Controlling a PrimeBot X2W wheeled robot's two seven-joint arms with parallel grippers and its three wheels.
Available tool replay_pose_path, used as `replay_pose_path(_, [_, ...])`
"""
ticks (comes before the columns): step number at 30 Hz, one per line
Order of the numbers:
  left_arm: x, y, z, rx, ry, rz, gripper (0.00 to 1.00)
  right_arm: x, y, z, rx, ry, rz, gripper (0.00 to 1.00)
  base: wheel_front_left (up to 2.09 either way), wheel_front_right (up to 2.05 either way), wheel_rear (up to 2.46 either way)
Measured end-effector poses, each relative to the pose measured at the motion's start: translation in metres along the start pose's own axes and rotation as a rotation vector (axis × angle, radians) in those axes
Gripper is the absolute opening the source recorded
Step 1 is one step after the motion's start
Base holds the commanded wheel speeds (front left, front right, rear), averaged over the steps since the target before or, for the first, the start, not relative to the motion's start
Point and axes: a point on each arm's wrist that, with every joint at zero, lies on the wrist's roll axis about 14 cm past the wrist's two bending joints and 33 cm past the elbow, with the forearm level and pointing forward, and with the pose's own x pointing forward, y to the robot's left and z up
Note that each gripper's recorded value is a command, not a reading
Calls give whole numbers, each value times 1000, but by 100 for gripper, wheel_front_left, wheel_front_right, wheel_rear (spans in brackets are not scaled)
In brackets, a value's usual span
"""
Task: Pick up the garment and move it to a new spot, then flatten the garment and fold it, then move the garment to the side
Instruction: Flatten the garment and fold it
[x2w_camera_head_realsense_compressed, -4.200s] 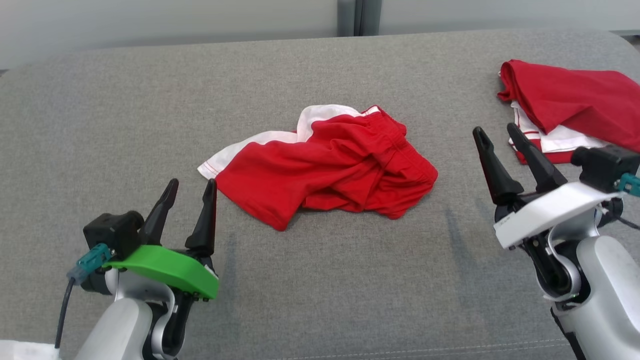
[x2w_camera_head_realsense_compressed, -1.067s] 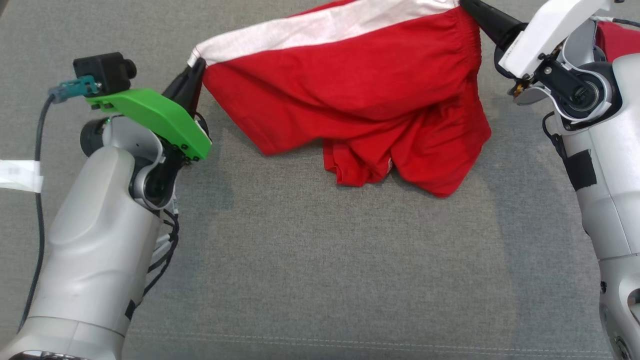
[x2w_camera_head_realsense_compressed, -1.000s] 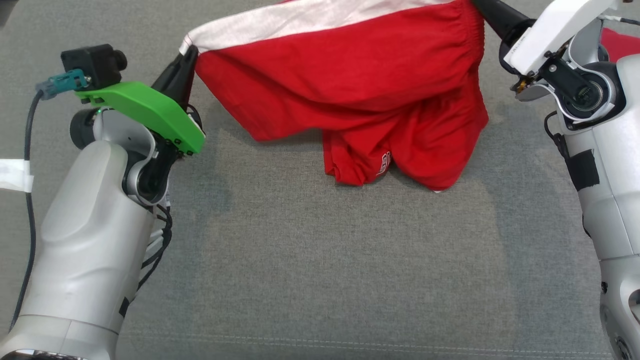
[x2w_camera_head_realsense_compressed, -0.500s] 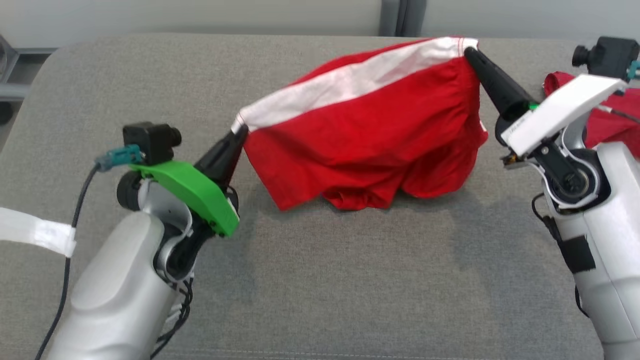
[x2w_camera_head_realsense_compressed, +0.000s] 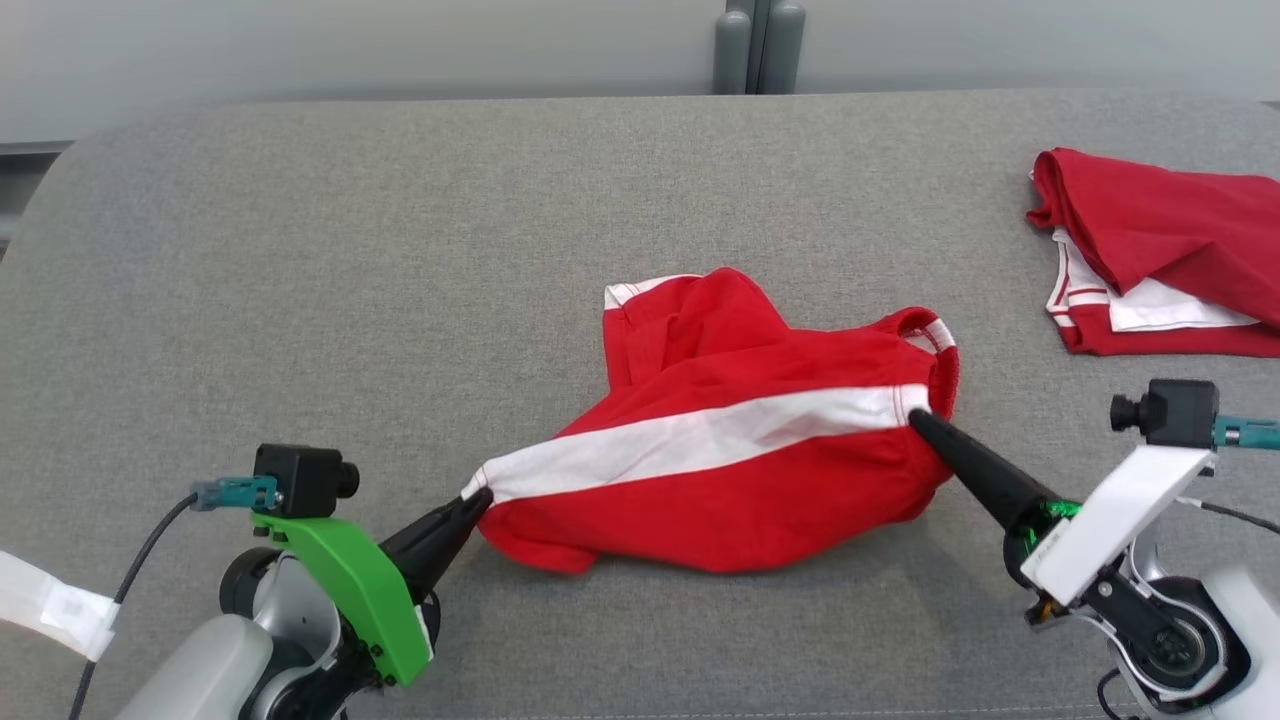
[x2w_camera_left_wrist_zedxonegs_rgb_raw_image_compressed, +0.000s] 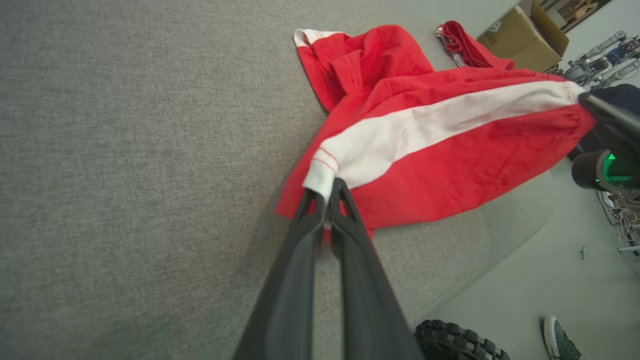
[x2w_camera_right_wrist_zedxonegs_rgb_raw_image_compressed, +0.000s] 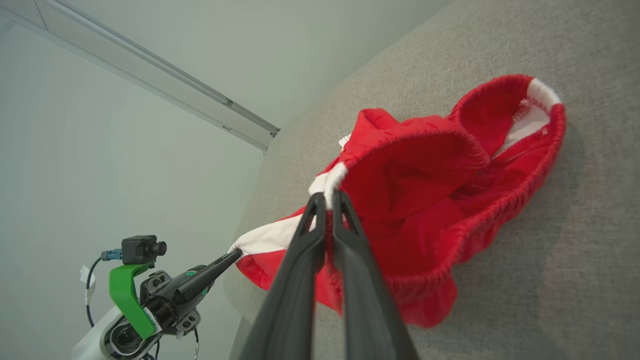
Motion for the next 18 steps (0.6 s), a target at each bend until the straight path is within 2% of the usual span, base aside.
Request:
replay_pose_path(4, [-6,2,-5,22,39,-10,0,-16,-12,-19,-3,75,-34,0,0,0,0])
replay_pose_path(10, [0,-3,-1,9,82,-56,0,-18,-25,0,-57,47,-61,0,0,0,0])
replay_pose_path(14, [15,6,17,52,142,-66,0,4,-22,23,-93,33,-28,0,0,0,0])
replay_pose_path(18, [42,12,65,114,123,-75,0,36,-18,57,-150,31,9,0,0,0,0])
